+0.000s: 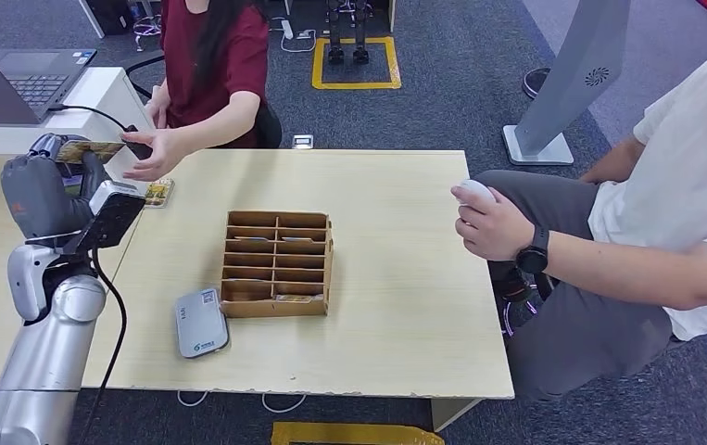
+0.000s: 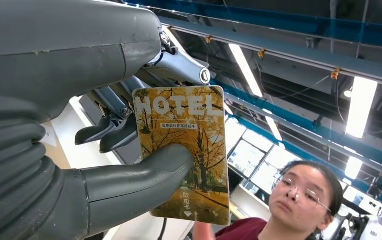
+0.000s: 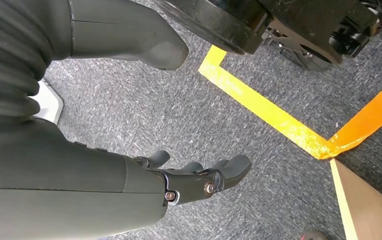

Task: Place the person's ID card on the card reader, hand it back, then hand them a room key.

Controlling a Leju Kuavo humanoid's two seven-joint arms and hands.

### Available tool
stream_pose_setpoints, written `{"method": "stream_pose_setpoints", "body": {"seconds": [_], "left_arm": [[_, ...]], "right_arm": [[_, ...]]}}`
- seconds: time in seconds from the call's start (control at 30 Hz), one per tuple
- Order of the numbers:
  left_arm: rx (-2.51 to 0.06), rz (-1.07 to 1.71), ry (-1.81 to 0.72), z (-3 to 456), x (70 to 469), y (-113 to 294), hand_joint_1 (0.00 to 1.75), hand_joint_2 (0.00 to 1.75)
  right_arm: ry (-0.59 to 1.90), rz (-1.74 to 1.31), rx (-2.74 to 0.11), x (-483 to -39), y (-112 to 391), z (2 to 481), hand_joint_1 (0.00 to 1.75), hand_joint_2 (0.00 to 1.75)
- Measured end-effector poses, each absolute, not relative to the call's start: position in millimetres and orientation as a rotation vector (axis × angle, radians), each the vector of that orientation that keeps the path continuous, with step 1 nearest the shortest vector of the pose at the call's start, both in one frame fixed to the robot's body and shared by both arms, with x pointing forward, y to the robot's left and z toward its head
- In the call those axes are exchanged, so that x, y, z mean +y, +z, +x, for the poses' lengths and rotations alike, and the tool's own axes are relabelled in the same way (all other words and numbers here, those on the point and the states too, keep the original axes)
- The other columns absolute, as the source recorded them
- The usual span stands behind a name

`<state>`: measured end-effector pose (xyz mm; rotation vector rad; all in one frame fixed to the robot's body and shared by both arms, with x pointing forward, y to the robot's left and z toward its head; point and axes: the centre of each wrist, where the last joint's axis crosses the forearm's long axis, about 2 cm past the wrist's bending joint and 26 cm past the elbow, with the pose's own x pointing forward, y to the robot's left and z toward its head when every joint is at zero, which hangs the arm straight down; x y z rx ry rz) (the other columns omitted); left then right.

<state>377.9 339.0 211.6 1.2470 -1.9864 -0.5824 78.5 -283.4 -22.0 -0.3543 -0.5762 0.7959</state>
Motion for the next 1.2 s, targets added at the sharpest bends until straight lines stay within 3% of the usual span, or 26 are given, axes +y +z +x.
{"method": "stream_pose_setpoints", "body": {"seconds": [0.4, 0.53, 1.2], "left_arm": [[-1.974, 1.199, -0.621, 379, 331, 204, 1.75, 1.75], [-1.969, 1.173, -0.634, 379, 329, 203, 0.0, 1.75], [-1.825, 0.854, -0.734, 373, 322, 197, 0.0, 1.75]], "right_arm": [[0.796, -0.356, -0.577, -284, -23, 79, 0.0, 1.75], [0.796, -0.356, -0.577, -284, -23, 79, 0.0, 1.75], [0.78, -0.376, -0.527, -283, -22, 69, 0.0, 1.75]]}}
